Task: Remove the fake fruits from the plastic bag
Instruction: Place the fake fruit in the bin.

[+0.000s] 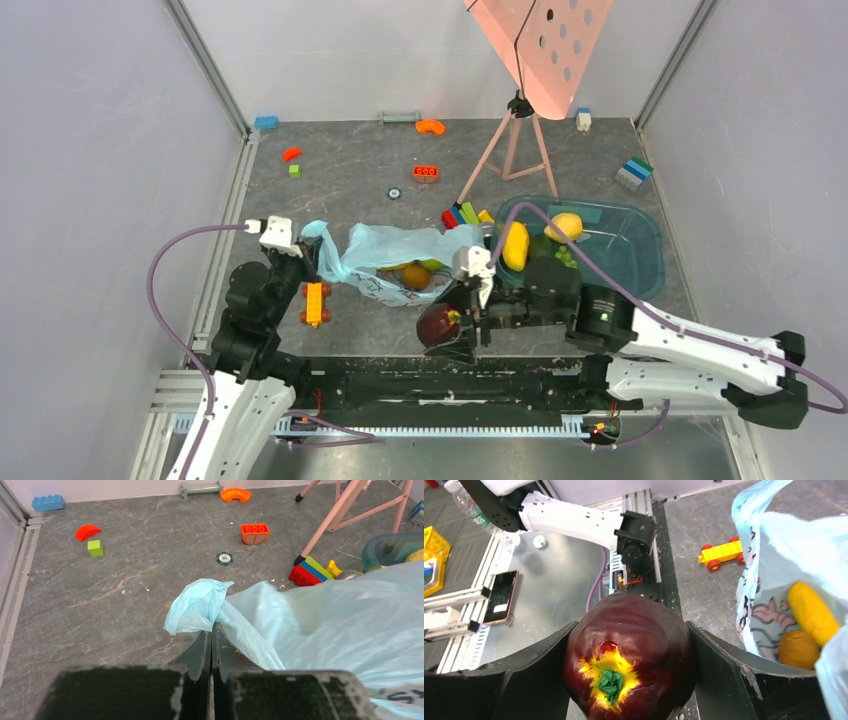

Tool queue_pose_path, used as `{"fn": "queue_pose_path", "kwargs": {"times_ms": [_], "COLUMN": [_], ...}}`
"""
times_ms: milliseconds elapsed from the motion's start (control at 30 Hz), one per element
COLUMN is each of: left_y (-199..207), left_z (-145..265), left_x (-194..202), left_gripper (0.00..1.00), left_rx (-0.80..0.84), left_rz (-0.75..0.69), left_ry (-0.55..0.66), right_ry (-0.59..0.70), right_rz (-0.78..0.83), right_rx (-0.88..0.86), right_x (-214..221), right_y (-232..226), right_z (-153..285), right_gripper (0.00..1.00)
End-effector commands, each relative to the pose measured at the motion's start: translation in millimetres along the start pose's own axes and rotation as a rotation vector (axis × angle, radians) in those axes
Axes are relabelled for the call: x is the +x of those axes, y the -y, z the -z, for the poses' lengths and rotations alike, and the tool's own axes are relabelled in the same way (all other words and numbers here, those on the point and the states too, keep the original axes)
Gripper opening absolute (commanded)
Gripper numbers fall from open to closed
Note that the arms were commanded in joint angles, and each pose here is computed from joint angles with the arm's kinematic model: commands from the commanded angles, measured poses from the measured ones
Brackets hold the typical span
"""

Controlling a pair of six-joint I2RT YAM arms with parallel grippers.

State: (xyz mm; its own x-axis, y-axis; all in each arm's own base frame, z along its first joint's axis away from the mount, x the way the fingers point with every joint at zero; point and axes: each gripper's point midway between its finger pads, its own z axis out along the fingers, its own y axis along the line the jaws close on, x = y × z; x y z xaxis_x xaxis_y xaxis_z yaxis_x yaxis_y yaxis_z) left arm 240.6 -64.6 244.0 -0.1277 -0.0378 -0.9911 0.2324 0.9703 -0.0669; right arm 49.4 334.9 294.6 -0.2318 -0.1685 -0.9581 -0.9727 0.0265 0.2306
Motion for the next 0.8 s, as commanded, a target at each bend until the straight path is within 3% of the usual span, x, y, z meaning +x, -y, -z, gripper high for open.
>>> {"fn": "queue_pose_path", "kwargs": {"times_ms": [0,200,367,500,633,767], "left_y": [-1,-1,32,50,55,35], "left_z": [-5,-4,-4,-13,-31,-58], "left_x": [3,-4,-26,-50,-76,-99], "left_gripper": [0.02,0.02,0.02,0.02,0.02,0.02], "left_rx": [-0.015,-0.017,0.160,0.241,0.252,0.121], "left_rz": [0.038,0.053,0.098,0.217,0.282,0.312], "left_ry": [-0.003,0.018,0.087,0.137,0.166,0.181], "right_ry": [0.056,0.002,-0.060,-0.090,-0.142,-0.167], "right_rz": [-0.004,-0.019,-0.071,-0.104,-0.107,-0.086], "right_rx": [0.088,0.114,0.041,0.007,-0.008,-0.014], "right_x": [-12,13,51,78,98,109], "right_y": [6,10,5,6,8,8], "right_z": [22,30,16,5,-1,-1], "right_gripper": [0.54,0.54,0.54,0.53,0.53,0.53]}}
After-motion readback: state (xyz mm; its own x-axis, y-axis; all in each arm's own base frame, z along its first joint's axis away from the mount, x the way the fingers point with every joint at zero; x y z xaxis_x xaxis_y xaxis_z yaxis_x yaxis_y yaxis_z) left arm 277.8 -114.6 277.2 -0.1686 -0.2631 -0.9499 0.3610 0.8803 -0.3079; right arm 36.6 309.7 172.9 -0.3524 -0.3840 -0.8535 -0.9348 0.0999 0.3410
